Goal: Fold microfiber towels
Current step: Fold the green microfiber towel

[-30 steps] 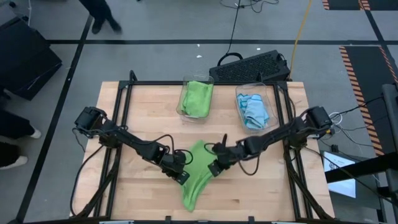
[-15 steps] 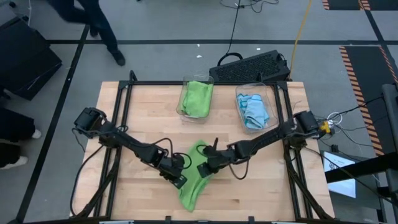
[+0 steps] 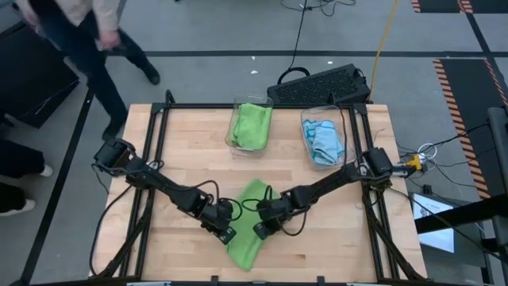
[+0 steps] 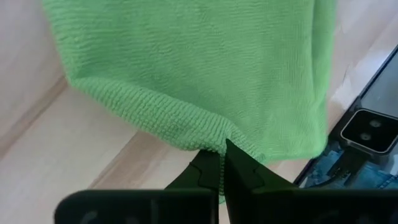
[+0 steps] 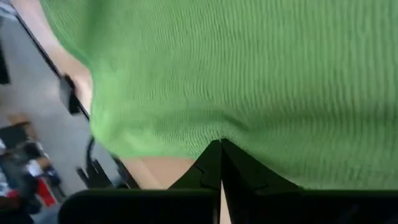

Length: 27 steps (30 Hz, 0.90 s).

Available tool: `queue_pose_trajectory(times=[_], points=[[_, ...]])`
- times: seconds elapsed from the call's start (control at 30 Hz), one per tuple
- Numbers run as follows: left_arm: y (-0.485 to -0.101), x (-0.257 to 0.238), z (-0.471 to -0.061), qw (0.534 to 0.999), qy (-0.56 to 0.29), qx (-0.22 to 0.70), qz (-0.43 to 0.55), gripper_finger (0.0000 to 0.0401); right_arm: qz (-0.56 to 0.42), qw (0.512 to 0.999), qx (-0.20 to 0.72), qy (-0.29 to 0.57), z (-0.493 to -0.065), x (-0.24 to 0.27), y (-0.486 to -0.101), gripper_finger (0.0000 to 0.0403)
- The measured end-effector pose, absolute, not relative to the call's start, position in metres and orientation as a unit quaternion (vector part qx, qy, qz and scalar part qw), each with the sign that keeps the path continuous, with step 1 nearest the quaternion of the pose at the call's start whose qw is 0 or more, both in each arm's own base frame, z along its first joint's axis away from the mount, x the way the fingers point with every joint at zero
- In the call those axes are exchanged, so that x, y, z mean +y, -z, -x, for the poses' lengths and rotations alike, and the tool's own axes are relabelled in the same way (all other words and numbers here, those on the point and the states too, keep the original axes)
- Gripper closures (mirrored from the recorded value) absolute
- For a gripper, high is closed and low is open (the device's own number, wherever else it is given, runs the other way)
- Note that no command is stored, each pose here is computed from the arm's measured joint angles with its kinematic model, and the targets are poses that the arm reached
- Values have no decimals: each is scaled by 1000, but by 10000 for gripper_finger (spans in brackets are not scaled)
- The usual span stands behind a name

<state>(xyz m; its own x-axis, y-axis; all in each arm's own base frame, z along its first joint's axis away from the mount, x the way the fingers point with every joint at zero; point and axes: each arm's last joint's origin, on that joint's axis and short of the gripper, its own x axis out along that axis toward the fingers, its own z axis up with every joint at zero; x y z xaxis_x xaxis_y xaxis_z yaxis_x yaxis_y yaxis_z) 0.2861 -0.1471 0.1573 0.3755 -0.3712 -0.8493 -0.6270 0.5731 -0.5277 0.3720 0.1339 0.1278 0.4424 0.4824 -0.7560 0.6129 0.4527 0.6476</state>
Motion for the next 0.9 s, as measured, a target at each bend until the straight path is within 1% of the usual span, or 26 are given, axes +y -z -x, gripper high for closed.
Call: queue_pose_trajectory(times=[0.17,0.23,0.33,0.43,0.57,0.7,0.77,0.9], points=[[-157,-147,-285,698,-96,552,446,398,-489,647,581,59,-358,136,-126,403],[-157,-147,-285,698,-96,552,445,395,-488,648,583,55,-357,138,-127,403],[-157,-147,-285,698,-96,553,444,395,-500,661,559,32,-360,142,-140,403],[-156,-147,-285,698,-97,554,443,398,-502,675,539,35,-359,141,-152,403],[-157,-149,-284,696,-90,558,442,394,-492,693,523,68,-353,131,-167,403],[-157,-156,-280,690,-76,569,441,398,-471,718,498,122,-349,114,-178,402],[-157,-160,-279,688,-72,570,442,395,-463,731,483,132,-352,105,-180,398],[-157,-166,-275,685,-68,574,444,397,-465,735,470,149,-361,81,-174,382]])
